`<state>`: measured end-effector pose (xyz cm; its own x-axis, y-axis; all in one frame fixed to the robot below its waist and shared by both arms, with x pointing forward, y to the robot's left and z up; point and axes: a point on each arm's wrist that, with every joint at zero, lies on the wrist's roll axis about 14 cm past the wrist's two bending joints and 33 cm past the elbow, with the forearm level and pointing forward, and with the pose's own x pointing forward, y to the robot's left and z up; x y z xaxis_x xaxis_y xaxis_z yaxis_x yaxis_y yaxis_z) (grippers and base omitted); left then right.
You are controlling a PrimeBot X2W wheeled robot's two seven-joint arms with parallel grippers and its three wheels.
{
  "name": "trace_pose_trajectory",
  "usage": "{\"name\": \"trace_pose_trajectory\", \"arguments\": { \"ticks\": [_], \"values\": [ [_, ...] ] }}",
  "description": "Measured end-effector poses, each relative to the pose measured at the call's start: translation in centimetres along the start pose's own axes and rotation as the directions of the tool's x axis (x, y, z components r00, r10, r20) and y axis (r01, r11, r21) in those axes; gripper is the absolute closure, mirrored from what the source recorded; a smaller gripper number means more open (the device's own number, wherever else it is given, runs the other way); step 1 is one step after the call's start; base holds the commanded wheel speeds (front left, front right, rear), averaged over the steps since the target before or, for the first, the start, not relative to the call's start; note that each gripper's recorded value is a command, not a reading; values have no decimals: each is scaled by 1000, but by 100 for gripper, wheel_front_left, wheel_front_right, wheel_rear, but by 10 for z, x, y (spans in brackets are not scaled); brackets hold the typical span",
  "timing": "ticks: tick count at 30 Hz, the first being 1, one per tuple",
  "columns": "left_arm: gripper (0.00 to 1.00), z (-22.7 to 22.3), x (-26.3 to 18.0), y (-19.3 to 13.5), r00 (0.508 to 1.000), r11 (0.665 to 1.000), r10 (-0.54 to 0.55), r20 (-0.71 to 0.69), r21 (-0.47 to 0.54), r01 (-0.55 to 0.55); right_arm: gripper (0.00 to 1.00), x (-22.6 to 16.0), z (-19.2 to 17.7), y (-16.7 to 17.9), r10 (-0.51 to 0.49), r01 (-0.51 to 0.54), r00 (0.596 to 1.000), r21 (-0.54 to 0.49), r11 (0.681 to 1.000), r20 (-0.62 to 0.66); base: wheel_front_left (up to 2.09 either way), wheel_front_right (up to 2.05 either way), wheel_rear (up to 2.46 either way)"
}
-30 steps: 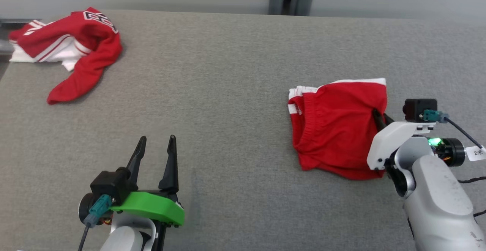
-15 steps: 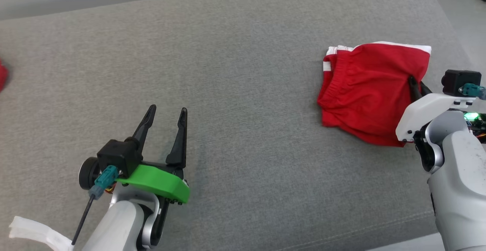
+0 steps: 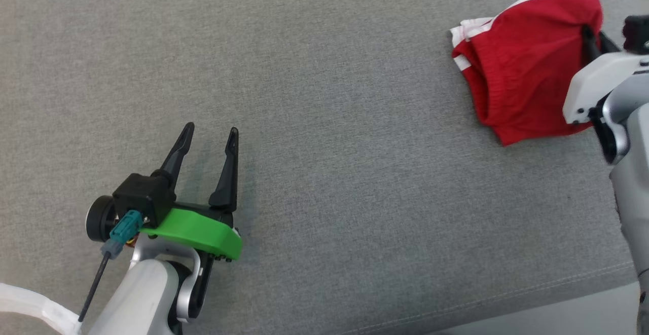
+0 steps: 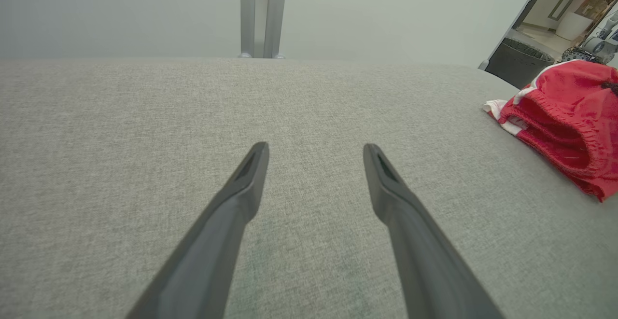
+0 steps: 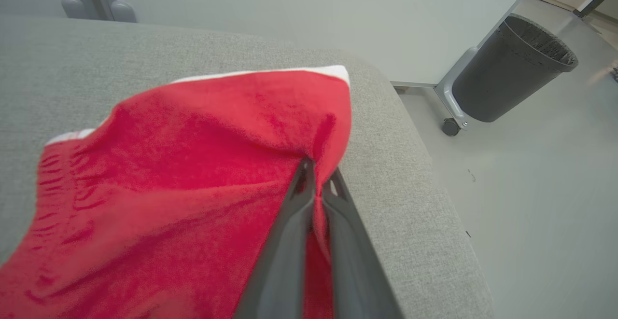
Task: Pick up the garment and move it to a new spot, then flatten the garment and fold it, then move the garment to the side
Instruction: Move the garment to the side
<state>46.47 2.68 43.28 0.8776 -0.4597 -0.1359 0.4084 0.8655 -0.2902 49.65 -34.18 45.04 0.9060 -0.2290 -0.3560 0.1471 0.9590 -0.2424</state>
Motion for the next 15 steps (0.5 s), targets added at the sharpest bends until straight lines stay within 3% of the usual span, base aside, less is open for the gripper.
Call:
{"name": "trace_pose_trajectory", "arguments": {
  "ticks": [13,14,15],
  "values": [
    [0,-18,-13,43,993,994,110,-43,4,-110,100,46,-9,-51,-106,100,992,-91,991,-70,0,0,0],
    [0,-19,-13,45,992,993,117,-47,4,-117,76,48,-12,-53,-115,107,990,-91,990,-79,0,0,0],
    [0,-21,-14,47,991,993,122,-49,5,-121,11,49,-14,-55,-121,113,989,-92,989,-81,0,0,0]
  ]
}}
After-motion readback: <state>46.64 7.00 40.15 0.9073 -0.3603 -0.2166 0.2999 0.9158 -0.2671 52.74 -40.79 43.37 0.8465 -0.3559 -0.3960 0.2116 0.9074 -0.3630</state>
